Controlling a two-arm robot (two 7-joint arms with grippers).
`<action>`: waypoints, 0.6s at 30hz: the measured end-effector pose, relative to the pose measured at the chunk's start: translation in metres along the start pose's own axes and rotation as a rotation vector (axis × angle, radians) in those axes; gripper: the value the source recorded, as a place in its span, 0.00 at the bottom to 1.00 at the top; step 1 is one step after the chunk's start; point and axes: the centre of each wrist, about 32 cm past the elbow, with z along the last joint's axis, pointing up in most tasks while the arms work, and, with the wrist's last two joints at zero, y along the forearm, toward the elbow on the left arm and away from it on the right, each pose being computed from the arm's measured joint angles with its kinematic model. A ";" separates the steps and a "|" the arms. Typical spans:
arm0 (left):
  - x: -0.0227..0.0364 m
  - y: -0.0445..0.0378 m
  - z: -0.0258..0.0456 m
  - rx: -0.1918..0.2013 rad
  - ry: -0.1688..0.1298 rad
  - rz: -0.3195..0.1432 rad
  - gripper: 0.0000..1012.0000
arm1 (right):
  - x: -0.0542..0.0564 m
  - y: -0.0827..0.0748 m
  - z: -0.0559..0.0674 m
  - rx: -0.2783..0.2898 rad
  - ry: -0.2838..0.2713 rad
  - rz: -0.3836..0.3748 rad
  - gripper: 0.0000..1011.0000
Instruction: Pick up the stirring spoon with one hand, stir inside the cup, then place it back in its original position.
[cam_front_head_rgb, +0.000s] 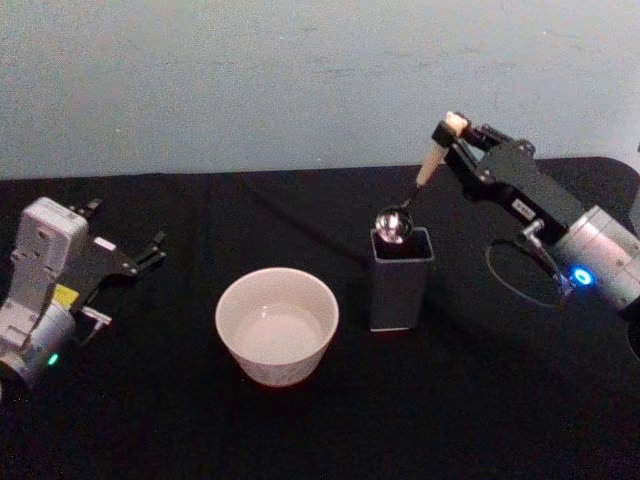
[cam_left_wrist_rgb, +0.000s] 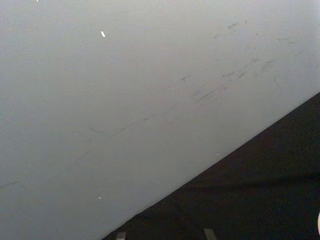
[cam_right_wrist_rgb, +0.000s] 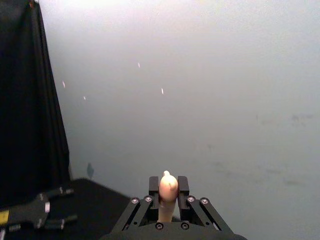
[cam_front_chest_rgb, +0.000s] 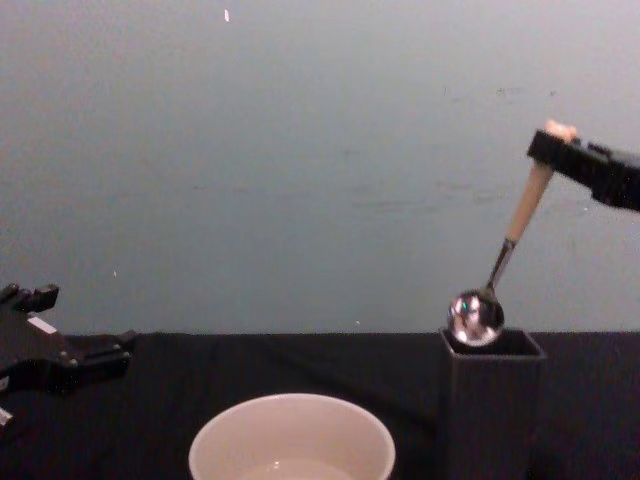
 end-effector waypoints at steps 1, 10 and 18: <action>0.0000 0.0000 0.0000 0.000 0.000 0.000 0.99 | 0.000 0.002 0.001 0.008 0.000 0.001 0.21; 0.0000 0.0000 0.0000 0.000 0.000 0.000 0.99 | -0.009 0.023 0.005 0.058 0.008 0.043 0.21; 0.0000 0.0000 0.0000 0.000 0.000 0.000 0.99 | -0.025 0.039 -0.007 0.024 -0.003 0.115 0.21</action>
